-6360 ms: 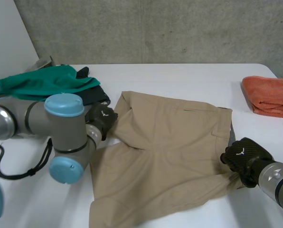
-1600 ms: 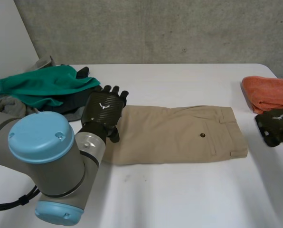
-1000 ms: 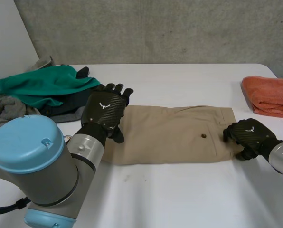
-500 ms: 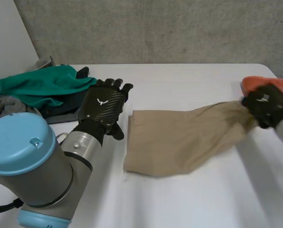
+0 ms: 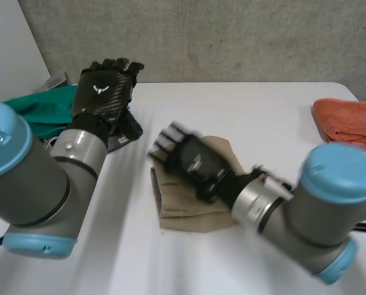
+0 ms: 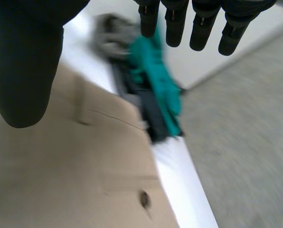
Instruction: Fold the laundry.
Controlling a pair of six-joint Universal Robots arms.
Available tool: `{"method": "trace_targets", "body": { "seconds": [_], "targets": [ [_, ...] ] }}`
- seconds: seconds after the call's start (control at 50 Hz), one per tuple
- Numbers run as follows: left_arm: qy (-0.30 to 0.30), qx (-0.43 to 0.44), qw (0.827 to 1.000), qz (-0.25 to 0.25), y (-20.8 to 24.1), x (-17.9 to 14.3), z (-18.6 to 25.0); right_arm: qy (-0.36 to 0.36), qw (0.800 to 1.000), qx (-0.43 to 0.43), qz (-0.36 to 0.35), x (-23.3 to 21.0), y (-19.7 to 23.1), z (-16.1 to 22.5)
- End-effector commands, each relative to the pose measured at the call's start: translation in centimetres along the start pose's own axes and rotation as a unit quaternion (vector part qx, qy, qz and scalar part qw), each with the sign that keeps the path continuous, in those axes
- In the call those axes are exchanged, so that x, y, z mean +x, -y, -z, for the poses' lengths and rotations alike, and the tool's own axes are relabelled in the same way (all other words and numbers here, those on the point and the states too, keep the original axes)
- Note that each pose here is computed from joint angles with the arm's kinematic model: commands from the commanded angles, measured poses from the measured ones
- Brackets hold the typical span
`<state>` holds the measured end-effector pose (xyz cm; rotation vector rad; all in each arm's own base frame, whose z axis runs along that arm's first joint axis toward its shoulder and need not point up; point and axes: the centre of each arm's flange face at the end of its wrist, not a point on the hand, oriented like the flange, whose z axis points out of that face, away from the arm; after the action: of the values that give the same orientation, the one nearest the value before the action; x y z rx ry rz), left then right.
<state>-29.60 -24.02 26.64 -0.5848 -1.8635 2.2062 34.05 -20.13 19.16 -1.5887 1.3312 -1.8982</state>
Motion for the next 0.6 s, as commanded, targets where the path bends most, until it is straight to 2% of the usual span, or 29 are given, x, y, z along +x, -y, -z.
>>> {"method": "trace_targets", "body": {
  "seconds": [0.02, 0.04, 0.1, 0.14, 0.24, 0.3, 0.44, 0.54, 0.6],
  "targets": [
    [-0.053, 0.005, 0.999, 0.007, -0.5, 4.0, -2.0, -0.113, 0.96, 0.027, -0.253, 8.5, 0.7, 2.0],
    [-0.065, 0.002, 0.998, 0.008, -0.8, 4.9, -1.9, -0.125, 0.949, 0.022, -0.29, 9.5, 0.2, 2.2],
    [-0.097, -0.035, 0.995, 0.004, -2.7, 7.1, -1.8, -0.132, 0.94, -0.008, -0.316, 10.1, -0.9, 2.3],
    [-0.106, -0.06, 0.993, 0.0, -4.1, 7.8, -1.9, -0.122, 0.933, -0.063, -0.333, 9.9, -3.2, 1.9],
    [-0.12, -0.151, 0.981, -0.02, -9.5, 9.3, -1.6, -0.086, 0.926, -0.167, -0.328, 8.3, -6.9, 0.7],
    [-0.104, -0.199, 0.974, -0.037, -11.6, 9.3, -1.0, -0.076, 0.924, -0.22, -0.305, 7.6, -8.9, 0.3],
    [-0.087, -0.245, 0.964, -0.058, -13.1, 8.8, 0.0, -0.068, 0.925, -0.268, -0.262, 6.3, -12.2, -0.3],
    [-0.097, -0.265, 0.957, -0.061, -12.6, 8.9, 0.7, -0.069, 0.93, -0.272, -0.236, 6.5, -12.0, -0.2],
    [-0.103, -0.244, 0.963, -0.057, -10.2, 8.9, 0.8, -0.085, 0.936, -0.261, -0.218, 7.7, -10.5, 0.2]
  ]
}}
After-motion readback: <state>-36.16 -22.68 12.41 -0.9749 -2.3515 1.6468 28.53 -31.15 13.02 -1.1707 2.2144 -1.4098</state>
